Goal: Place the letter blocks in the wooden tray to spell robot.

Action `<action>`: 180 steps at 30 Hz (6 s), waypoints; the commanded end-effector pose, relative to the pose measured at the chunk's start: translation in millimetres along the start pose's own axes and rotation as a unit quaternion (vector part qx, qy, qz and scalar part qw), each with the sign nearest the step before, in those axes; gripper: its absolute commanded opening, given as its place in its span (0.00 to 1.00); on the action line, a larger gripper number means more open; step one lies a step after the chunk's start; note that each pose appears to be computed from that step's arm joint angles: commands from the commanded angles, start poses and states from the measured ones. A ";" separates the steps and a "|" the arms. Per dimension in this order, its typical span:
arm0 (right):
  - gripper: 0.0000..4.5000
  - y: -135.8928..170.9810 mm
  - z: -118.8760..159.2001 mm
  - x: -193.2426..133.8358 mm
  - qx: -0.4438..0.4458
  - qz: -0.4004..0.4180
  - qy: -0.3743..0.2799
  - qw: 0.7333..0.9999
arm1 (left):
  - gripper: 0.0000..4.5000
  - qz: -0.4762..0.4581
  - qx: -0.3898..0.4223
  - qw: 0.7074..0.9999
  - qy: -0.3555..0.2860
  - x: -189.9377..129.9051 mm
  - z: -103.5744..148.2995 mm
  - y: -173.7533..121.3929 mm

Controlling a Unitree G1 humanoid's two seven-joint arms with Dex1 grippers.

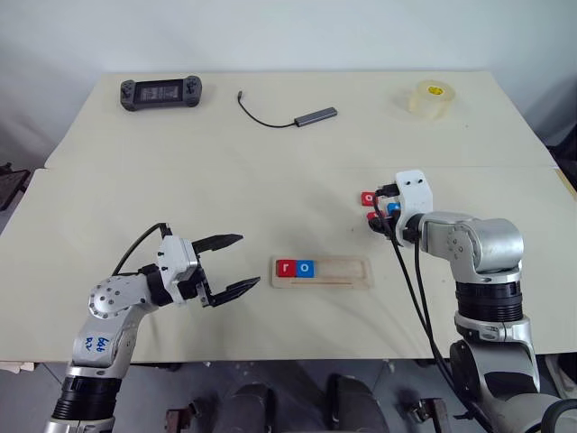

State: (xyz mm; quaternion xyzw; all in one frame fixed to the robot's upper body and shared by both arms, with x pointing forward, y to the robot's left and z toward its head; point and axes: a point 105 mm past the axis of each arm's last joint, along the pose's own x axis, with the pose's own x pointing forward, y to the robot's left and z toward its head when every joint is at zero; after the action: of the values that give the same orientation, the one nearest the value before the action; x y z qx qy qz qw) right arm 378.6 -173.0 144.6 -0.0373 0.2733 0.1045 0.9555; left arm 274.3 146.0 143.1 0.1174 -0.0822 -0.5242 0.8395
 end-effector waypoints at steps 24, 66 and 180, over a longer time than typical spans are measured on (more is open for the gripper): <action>0.69 -2.2 -69.4 -73.1 0.002 -0.022 0.012 1.000 | 1.00 -0.085 -0.030 0.996 -0.009 14.7 -15.7 -7.8; 0.33 -58.8 -32.4 -43.9 -0.429 0.376 -0.024 0.821 | 1.00 -0.098 0.021 0.995 -0.011 11.3 2.2 -10.1; 1.00 -63.1 -9.9 -72.7 -0.137 0.119 -0.217 0.959 | 1.00 -0.021 -0.001 0.999 -0.025 -14.7 11.1 3.0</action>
State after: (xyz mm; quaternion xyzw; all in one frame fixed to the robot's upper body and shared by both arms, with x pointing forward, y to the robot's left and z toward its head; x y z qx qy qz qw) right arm 316.6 -255.1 183.6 -0.1083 -0.0044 0.2684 0.9572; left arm 269.9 162.6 148.3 0.0926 -0.0849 -0.5404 0.8319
